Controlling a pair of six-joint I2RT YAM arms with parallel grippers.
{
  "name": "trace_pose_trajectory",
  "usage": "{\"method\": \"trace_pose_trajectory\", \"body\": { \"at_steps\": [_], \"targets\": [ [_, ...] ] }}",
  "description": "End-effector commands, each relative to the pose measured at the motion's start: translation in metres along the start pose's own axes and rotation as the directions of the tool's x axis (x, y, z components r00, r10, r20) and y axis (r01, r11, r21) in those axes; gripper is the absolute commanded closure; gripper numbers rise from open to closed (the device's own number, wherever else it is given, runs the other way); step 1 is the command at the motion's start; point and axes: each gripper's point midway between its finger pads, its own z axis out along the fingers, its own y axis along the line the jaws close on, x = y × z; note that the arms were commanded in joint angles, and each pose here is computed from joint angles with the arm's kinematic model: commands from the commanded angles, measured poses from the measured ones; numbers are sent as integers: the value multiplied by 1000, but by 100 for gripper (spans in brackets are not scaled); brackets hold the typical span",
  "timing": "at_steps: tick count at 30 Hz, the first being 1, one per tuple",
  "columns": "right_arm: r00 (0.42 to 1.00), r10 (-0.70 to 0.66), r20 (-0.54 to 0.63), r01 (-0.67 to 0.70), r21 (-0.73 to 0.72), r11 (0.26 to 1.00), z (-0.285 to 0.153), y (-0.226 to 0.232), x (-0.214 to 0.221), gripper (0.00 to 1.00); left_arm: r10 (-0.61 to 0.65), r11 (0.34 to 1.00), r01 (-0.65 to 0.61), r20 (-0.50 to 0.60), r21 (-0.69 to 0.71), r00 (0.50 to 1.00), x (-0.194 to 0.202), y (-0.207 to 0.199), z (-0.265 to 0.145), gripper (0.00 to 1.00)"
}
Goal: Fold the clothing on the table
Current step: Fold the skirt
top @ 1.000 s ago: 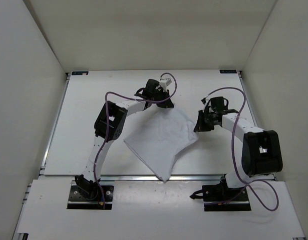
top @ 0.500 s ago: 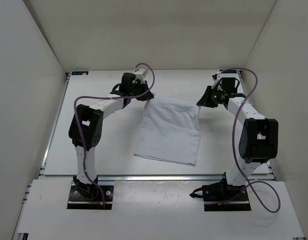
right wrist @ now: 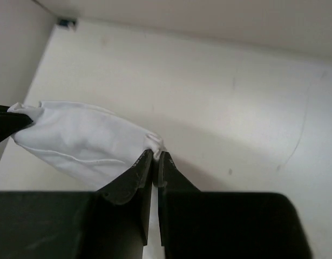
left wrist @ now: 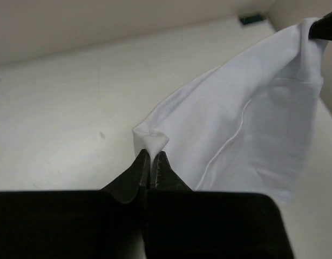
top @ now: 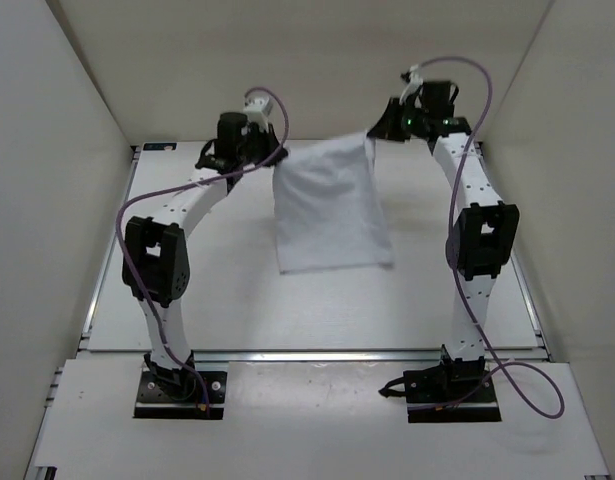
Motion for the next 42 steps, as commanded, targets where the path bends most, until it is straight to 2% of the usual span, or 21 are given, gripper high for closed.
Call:
{"method": "trace_pose_trajectory", "body": {
  "at_steps": [1, 4, 5, 7, 8, 10, 11, 13, 14, 16, 18, 21, 23, 26, 29, 31, 40, 42],
  "targets": [
    [959, -161, 234, 170, -17, 985, -70, 60, -104, 100, 126, 992, -121, 265, -36, 956, -132, -26, -61, 100],
    [928, -229, 293, 236, 10, 972, -99, 80, -120, 100, 162, 987, -154, 353, -49, 921, -173, -37, -100, 100],
    [929, -249, 273, 252, 23, 967, -102, 81, -108, 100, 153, 988, -144, 343, -51, 927, -168, -31, -102, 100],
    [954, -240, 183, 234, 50, 971, -83, 62, -59, 100, 160, 987, -154, 322, -43, 933, -147, -37, -114, 100],
    [948, -252, 194, 247, 53, 968, -95, 69, -53, 100, 168, 986, -162, 298, -45, 940, -133, -36, -112, 100],
    [978, -185, 98, 183, 25, 983, -81, 50, 15, 100, 166, 986, -157, 219, -55, 962, -82, -33, -116, 100],
    [975, -196, 109, 197, 0, 980, -92, 63, 25, 100, 156, 988, -152, 185, -35, 970, -63, -38, -116, 100],
    [991, -130, 11, 130, -2, 992, -86, 49, 101, 99, 149, 989, -147, 104, -28, 983, 3, -47, -129, 100],
    [989, -147, 30, 148, -22, 989, -97, 61, 108, 100, 158, 987, -156, 117, -31, 980, 9, -56, -144, 100],
    [993, -107, -51, 105, -37, 994, -108, 64, 169, 100, 171, 985, -172, -5, -23, 985, 78, -70, -155, 100],
    [993, -88, -74, 83, -64, 995, -115, 72, 204, 100, 158, 985, -164, -102, -51, 982, 127, -71, -174, 100],
    [995, -88, -36, 83, -106, 991, -117, 87, 209, 100, 61, 996, -69, -128, -61, 990, 146, -71, -185, 100],
    [997, -59, -46, 54, -111, 992, -112, 85, 208, 99, 11, 992, -28, -136, -119, 991, 157, -51, -186, 100],
    [993, -31, -118, 15, -133, 991, -88, 76, 215, 100, -12, 973, -15, -116, -232, 993, 146, -20, -182, 100],
    [985, -28, -172, 3, -143, 990, -65, 73, 218, 100, -28, 946, -17, -136, -323, 990, 153, 4, -179, 100],
    [982, -20, -187, -9, -154, 988, -53, 71, 219, 100, -29, 945, -17, -136, -328, 990, 156, 8, -173, 100],
    [957, 19, -289, -55, -117, 992, -21, 46, 241, 100, -117, 909, 17, -216, -416, 969, 222, 38, -174, 100],
    [954, 32, -299, -66, -107, 992, -17, 41, 243, 100, -135, 909, 28, -229, -415, 964, 229, 40, -170, 93]
  ]
}}
